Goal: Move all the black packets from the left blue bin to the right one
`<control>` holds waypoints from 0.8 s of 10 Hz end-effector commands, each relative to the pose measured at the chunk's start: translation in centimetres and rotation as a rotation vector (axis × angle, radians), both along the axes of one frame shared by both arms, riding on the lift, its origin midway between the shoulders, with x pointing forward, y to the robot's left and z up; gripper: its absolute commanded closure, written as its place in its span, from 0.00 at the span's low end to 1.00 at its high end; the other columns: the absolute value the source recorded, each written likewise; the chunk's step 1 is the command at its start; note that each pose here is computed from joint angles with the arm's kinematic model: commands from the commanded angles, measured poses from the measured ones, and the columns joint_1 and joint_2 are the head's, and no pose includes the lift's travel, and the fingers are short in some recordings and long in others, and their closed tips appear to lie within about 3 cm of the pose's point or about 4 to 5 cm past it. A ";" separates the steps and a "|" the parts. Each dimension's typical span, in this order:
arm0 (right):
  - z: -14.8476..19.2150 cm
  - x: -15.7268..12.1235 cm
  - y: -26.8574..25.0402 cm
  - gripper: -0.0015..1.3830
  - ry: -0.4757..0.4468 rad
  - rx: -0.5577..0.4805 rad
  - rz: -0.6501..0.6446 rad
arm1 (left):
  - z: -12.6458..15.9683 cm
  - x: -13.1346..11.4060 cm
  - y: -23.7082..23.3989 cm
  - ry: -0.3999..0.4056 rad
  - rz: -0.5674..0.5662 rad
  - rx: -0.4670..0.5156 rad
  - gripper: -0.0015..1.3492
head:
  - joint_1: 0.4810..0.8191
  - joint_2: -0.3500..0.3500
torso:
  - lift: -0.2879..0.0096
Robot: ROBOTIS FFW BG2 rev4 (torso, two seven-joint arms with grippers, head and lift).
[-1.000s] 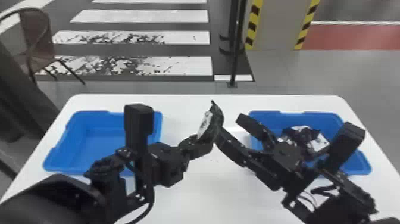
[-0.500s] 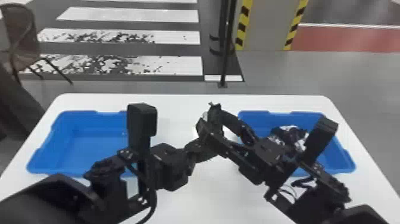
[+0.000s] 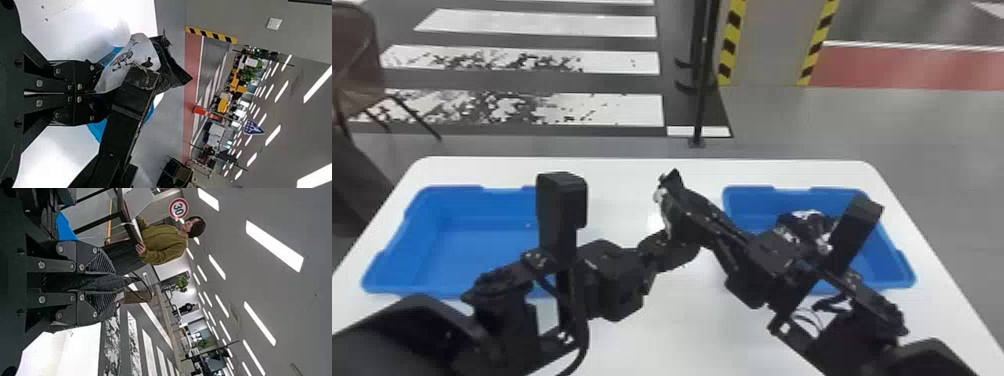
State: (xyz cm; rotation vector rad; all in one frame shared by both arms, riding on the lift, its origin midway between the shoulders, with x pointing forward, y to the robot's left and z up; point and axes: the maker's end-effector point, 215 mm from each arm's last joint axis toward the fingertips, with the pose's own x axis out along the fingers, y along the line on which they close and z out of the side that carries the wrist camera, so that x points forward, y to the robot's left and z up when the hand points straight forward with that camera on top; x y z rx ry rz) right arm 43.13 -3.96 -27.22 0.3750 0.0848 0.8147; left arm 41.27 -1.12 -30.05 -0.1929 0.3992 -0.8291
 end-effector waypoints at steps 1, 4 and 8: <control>0.0 0.2 -0.4 0.93 -0.009 -0.019 -0.011 | 0.3 0.0 -0.1 -0.007 -0.001 -0.009 0.90 | 0.63 0.40 | 0.50; 0.7 2.6 -5.0 0.93 -0.060 -0.096 -0.121 | -0.3 -0.5 0.0 0.030 -0.003 -0.026 0.56 | 0.63 0.37 | 0.50; 0.0 6.7 -15.1 0.93 -0.079 -0.205 -0.330 | -1.7 -1.0 2.7 0.068 0.070 -0.075 0.11 | 0.63 0.24 | 0.50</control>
